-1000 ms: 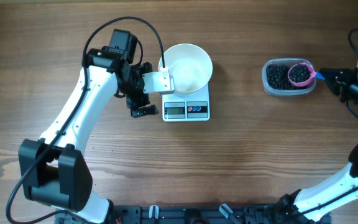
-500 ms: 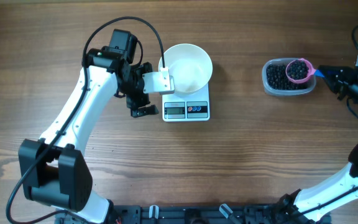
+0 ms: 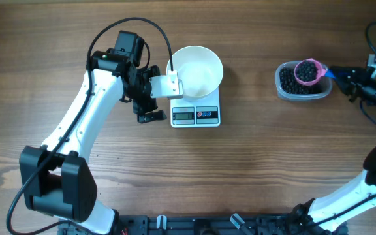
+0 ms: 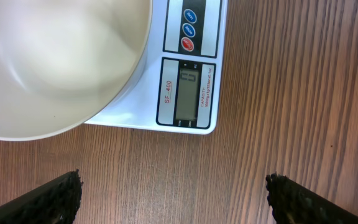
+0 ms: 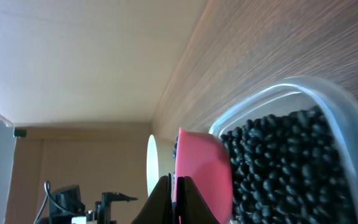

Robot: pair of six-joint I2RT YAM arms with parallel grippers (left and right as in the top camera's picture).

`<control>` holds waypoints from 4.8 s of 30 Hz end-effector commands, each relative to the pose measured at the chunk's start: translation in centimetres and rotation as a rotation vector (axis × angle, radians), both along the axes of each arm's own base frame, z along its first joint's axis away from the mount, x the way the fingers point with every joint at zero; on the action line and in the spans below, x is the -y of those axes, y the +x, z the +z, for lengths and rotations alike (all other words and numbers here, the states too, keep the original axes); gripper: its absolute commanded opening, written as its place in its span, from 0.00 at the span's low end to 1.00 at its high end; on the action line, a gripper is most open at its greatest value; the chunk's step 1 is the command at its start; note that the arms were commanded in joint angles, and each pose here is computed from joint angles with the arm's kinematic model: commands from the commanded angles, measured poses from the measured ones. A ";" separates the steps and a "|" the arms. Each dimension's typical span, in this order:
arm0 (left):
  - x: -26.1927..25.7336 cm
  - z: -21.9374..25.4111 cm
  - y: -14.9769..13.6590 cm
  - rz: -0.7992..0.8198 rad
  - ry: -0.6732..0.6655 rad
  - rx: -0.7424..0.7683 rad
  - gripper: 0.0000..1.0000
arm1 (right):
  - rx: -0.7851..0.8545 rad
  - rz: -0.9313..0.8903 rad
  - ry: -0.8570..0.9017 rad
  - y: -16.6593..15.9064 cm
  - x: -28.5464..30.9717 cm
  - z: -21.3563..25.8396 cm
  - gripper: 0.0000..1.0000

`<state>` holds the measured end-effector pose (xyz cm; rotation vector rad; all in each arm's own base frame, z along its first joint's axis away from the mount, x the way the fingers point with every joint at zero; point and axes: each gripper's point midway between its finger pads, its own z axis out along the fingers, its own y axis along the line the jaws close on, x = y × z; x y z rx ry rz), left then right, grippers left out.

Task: Scoop item into bowl and weigh 150g on scale
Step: 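Lift the filled pink scoop and carry it over the white bowl, then tip the pink scoop to pour beans into the white bowl, then return the empty pink scoop to the bean tub with right gripper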

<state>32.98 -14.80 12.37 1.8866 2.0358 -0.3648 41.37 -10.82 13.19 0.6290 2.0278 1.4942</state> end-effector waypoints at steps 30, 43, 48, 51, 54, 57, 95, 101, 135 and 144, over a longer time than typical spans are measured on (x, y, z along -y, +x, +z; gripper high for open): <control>0.0 0.5 0.0 -0.013 -0.013 0.016 1.00 | 0.148 0.530 0.094 4.5 -25.4 6.6 0.04; 0.0 0.5 0.0 -0.013 -0.013 0.016 1.00 | 0.394 0.612 -0.037 4.1 -30.6 7.2 0.04; 0.0 0.5 0.0 -0.013 -0.013 0.016 1.00 | 0.559 0.626 -0.144 4.3 -31.6 6.9 0.04; 0.0 0.5 0.0 -0.012 -0.013 0.016 1.00 | 0.651 0.638 -0.210 4.3 -32.4 6.7 0.04; 0.0 0.5 0.0 -0.013 -0.013 0.016 1.00 | 0.758 0.661 -0.276 4.0 -33.3 6.5 0.04; 0.0 0.5 0.0 -0.013 -0.013 0.016 1.00 | 0.825 0.666 -0.329 4.1 -33.4 6.2 0.04; 0.0 0.5 0.0 -0.013 -0.013 0.016 1.00 | 1.044 0.649 -0.617 3.7 -32.3 8.5 0.04; 0.0 0.5 0.0 -0.013 -0.013 0.016 1.00 | 1.006 0.643 -0.743 4.0 -31.7 7.3 0.04; 0.0 0.5 0.0 -0.013 -0.013 0.016 1.00 | 1.235 0.787 -1.259 -0.1 -35.1 9.6 0.04; 0.0 0.5 0.0 -0.013 -0.013 0.016 1.00 | 1.148 0.725 -0.932 -1.5 -36.7 11.9 0.04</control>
